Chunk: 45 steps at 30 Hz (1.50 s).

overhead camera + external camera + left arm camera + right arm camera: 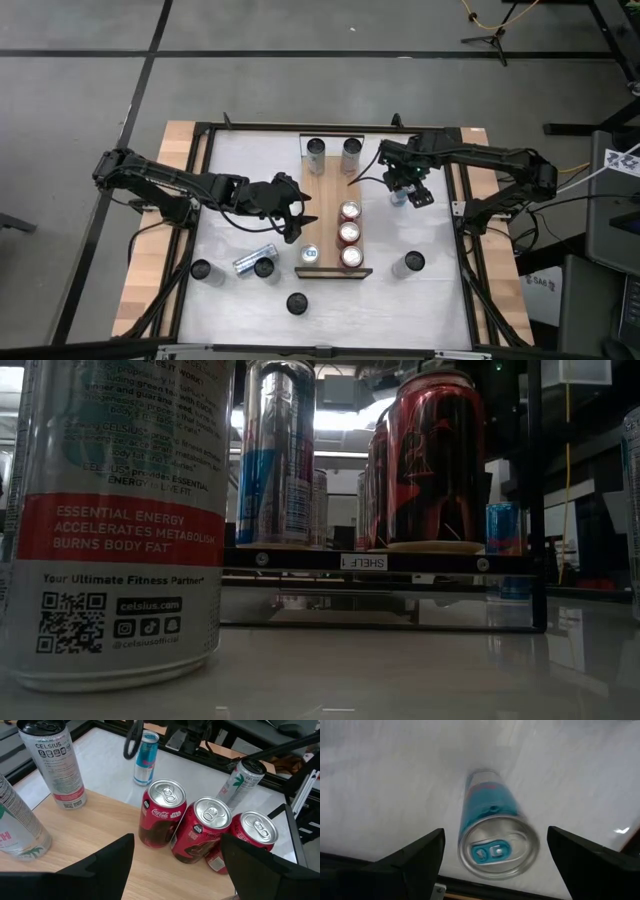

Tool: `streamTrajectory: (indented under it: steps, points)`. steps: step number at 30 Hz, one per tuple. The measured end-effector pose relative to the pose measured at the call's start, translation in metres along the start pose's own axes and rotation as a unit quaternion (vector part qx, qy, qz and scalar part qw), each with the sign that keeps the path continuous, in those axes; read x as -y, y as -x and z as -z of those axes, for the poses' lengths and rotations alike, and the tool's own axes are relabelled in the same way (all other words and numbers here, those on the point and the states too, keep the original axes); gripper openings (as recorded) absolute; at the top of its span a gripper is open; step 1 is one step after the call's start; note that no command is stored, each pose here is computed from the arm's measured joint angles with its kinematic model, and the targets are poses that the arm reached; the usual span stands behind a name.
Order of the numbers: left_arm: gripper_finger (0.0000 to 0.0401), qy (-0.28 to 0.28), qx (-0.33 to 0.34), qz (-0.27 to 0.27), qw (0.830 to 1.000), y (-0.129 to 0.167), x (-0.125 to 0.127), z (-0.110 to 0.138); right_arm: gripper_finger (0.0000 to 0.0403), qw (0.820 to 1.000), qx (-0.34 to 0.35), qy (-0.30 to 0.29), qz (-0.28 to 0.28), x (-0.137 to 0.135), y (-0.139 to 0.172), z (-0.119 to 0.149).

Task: Place canned beverage on shelf
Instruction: Put the blue soda can on the shelf aligned with the other blue soda can

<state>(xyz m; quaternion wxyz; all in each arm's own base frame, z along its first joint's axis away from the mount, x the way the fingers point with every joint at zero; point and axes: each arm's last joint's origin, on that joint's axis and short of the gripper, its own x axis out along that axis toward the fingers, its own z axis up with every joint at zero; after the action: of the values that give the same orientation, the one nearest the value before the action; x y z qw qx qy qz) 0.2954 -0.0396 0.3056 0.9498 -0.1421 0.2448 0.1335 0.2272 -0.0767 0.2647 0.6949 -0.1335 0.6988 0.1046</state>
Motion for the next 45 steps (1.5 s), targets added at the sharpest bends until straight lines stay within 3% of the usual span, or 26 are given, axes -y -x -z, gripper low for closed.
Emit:
streamTrajectory:
  steps: [10, 19, 27, 37, 45]
  points:
    - [0.0289, 0.000, 0.000, 0.000, 1.000, 0.000, 0.000, 0.000, 0.0329, 0.998, -0.057, -0.027, 0.009, -0.006, -0.030, 0.009]
    - [0.0289, 0.000, 0.000, 0.000, 1.000, 0.000, 0.000, 0.000, 0.0264, 0.999, -0.025, -0.046, 0.008, -0.004, -0.031, 0.005]
    - [0.0289, 0.000, 0.001, 0.000, 1.000, 0.000, 0.000, 0.000, 0.0235, 0.998, -0.014, -0.068, 0.003, -0.004, -0.030, 0.004]
    - [0.0289, 0.000, 0.001, 0.000, 1.000, 0.000, 0.000, 0.000, 0.0232, 0.976, -0.005, -0.216, -0.008, -0.004, -0.030, 0.003]
    - [0.0289, 0.000, 0.002, -0.003, 1.000, 0.000, 0.000, -0.001, 0.0231, 0.919, -0.006, -0.394, -0.010, -0.004, -0.030, 0.003]
